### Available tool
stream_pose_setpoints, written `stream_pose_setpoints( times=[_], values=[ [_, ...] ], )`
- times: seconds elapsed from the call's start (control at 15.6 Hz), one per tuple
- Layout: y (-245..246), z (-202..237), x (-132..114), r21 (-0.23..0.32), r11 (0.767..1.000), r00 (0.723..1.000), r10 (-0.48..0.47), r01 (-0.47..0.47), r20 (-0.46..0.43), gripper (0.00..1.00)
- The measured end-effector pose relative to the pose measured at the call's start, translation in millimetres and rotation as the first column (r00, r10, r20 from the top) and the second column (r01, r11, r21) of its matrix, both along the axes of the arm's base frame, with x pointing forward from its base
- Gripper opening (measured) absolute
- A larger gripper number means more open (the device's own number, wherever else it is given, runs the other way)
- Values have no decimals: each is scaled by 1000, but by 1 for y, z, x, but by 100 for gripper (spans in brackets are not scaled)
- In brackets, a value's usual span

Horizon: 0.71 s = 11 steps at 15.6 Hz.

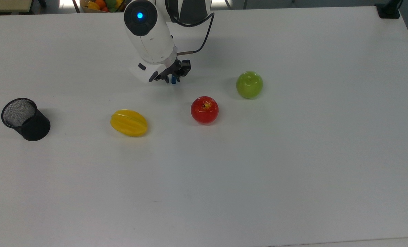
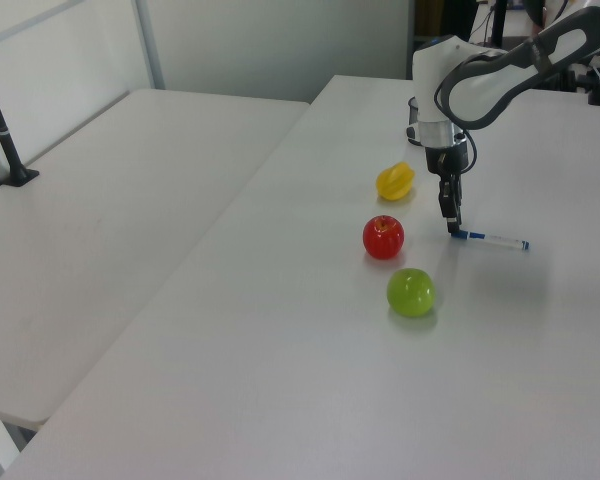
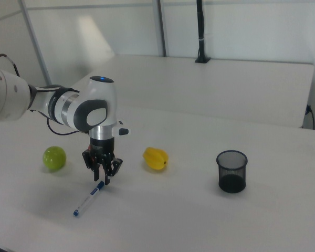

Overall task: Take marker pen
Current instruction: 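Open the gripper to release the marker onto the table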

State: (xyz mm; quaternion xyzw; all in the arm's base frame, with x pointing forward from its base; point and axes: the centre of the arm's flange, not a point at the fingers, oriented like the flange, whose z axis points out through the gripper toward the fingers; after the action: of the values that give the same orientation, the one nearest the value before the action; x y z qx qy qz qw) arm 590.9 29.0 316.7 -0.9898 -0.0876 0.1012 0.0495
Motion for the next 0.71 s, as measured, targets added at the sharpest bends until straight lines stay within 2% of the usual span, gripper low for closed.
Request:
stream_pose_setpoints(
  times=[0.13, 0.32, 0.58, 0.71],
  values=[
    [-1, -2, 2, -2, 1000, 1000, -13, 13, 7, 55],
    [-1, -2, 2, -4, 1000, 1000, -21, 22, 10, 64],
    [-1, 15, 7, -10, 998, 997, -65, 65, 41, 99],
    [-1, 49, 12, -7, 995, 991, -100, 101, 94, 100]
  ],
)
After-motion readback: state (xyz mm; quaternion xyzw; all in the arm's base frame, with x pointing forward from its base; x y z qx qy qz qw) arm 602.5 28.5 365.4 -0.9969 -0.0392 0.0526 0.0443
